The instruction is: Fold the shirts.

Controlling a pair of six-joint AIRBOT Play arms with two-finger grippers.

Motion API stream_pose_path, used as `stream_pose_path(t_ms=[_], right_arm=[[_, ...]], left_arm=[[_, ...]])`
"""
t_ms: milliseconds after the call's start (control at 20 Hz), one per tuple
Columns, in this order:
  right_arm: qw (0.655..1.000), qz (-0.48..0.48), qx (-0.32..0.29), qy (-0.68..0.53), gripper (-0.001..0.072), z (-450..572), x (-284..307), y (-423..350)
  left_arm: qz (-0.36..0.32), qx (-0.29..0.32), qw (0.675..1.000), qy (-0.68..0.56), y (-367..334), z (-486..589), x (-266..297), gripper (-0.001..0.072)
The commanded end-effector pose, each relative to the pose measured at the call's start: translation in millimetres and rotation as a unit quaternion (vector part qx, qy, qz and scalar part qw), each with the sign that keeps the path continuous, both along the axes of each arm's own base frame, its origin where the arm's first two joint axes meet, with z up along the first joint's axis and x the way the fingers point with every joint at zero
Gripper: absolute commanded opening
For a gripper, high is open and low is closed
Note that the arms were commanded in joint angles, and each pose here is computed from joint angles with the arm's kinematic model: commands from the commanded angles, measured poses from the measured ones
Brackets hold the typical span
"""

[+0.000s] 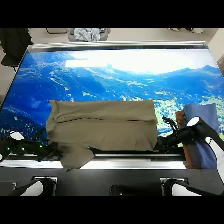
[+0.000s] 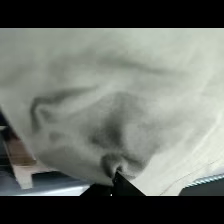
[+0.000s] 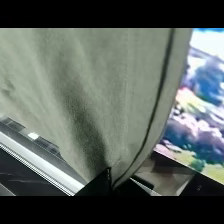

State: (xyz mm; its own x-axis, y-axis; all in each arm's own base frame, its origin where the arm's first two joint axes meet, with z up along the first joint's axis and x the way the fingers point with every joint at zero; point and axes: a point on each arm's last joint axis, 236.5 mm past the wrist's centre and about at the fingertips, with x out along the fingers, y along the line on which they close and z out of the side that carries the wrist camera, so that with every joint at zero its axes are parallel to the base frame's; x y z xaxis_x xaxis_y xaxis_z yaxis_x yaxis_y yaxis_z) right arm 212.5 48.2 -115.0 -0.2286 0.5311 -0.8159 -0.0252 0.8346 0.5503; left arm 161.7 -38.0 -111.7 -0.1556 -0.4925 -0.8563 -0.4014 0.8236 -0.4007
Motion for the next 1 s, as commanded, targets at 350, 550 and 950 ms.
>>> stream_pose_path(t_ms=[350, 550, 950], right_arm=[[0.969, -0.003, -0.054, -0.241, 0.0042, 86, 128, -24], [0.944, 0.0, -0.089, -0.317, 0.0042, 97, 204, -10], [0.969, -0.024, -0.08, -0.235, 0.0045, 30, 230, -1]], left_arm=[[0.017, 0.062, 0.962, -0.265, 37, 117, 141, 0.0022], [0.026, 0.052, 0.956, -0.288, 47, 125, 203, 0.0022], [-0.012, 0.004, 0.98, -0.196, 25, 55, 272, 0.0024]])
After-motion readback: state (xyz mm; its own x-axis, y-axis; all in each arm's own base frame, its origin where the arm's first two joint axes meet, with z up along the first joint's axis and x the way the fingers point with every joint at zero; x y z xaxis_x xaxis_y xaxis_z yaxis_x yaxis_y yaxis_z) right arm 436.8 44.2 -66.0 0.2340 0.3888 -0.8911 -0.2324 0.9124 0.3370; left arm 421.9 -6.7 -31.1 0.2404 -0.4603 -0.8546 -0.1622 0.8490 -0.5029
